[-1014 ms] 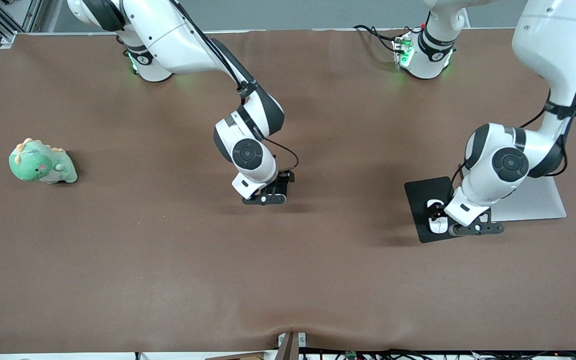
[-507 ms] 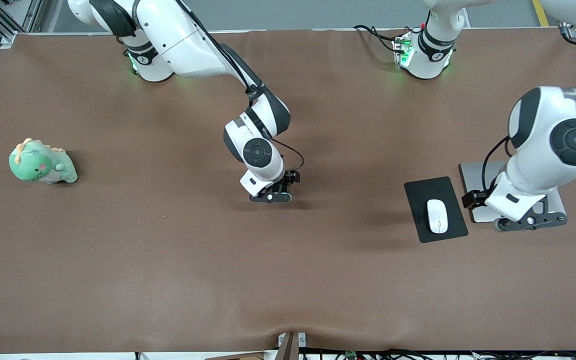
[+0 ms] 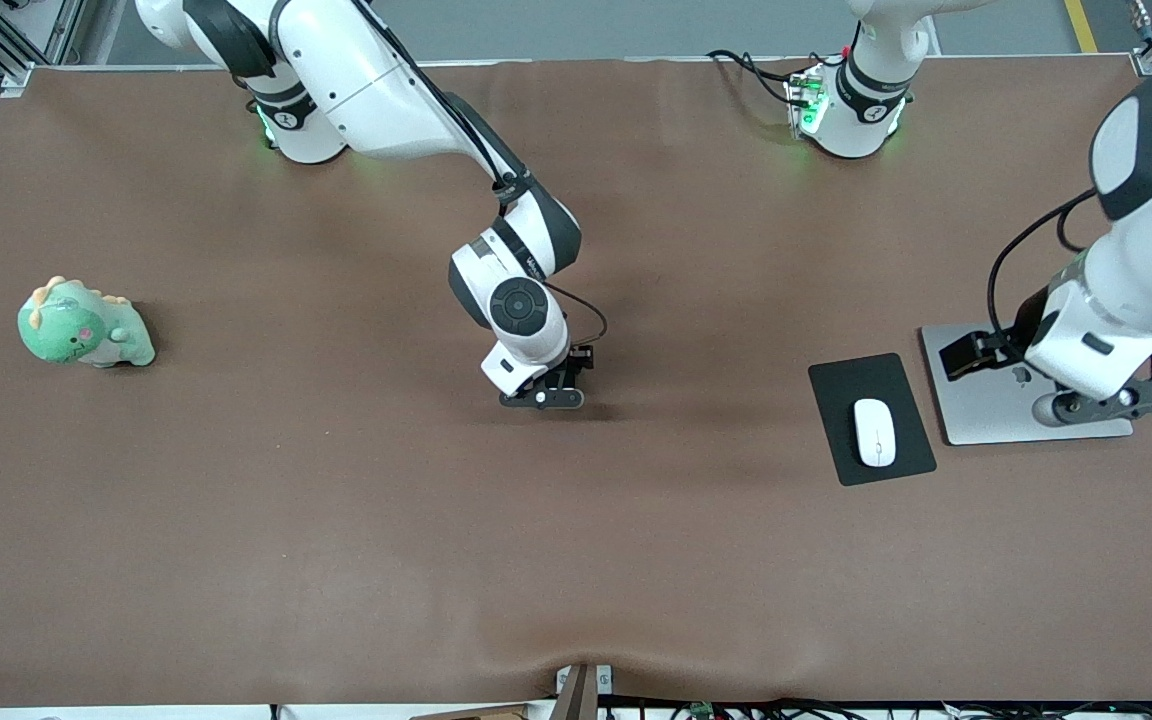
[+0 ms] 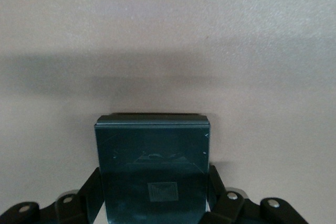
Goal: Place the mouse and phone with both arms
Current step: 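Release the mouse on the pad while the right gripper grasps the phone, then carry the black phone with the right gripper toward the green plush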
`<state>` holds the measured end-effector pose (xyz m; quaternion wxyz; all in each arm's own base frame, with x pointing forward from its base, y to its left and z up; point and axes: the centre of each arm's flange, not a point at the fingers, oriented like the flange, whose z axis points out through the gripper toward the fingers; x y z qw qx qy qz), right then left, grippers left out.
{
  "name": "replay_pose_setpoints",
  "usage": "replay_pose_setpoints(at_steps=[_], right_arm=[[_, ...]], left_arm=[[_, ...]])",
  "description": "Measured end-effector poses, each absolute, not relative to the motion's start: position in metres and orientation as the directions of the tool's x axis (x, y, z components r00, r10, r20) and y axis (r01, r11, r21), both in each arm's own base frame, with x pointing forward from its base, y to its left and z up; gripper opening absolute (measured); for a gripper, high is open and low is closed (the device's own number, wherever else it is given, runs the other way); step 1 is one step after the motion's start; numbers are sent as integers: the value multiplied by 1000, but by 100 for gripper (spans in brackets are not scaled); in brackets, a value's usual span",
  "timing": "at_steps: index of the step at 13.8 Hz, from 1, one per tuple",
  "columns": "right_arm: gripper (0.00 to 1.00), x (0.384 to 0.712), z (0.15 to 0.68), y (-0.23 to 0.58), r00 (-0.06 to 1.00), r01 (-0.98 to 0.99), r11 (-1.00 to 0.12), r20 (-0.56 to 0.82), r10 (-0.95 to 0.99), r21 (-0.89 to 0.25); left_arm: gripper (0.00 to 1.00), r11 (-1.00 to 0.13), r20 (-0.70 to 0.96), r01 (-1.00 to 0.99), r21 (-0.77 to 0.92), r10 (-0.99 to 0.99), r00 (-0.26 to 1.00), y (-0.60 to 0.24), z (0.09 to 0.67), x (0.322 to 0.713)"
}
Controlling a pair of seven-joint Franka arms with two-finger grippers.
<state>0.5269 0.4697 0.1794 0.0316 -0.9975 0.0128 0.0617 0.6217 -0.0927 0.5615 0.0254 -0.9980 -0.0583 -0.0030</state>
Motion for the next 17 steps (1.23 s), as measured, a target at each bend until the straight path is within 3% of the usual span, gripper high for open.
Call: replay_pose_setpoints(at_steps=[7,12,17], right_arm=[[80,557,246,455,977,-111,-994,-186,-106,-15],[80,600,271,381,962,-197,-980,-186,-200,32],[80,617,280,288,965,-188,-981,-177,-194,50]], left_arm=[[100,-991,36,107,-77,104,994,-103,620,582],[100,-994,37,60,-94,57,998,-101,642,565],[100,-995,38,45,-91,42,998,-94,661,536]])
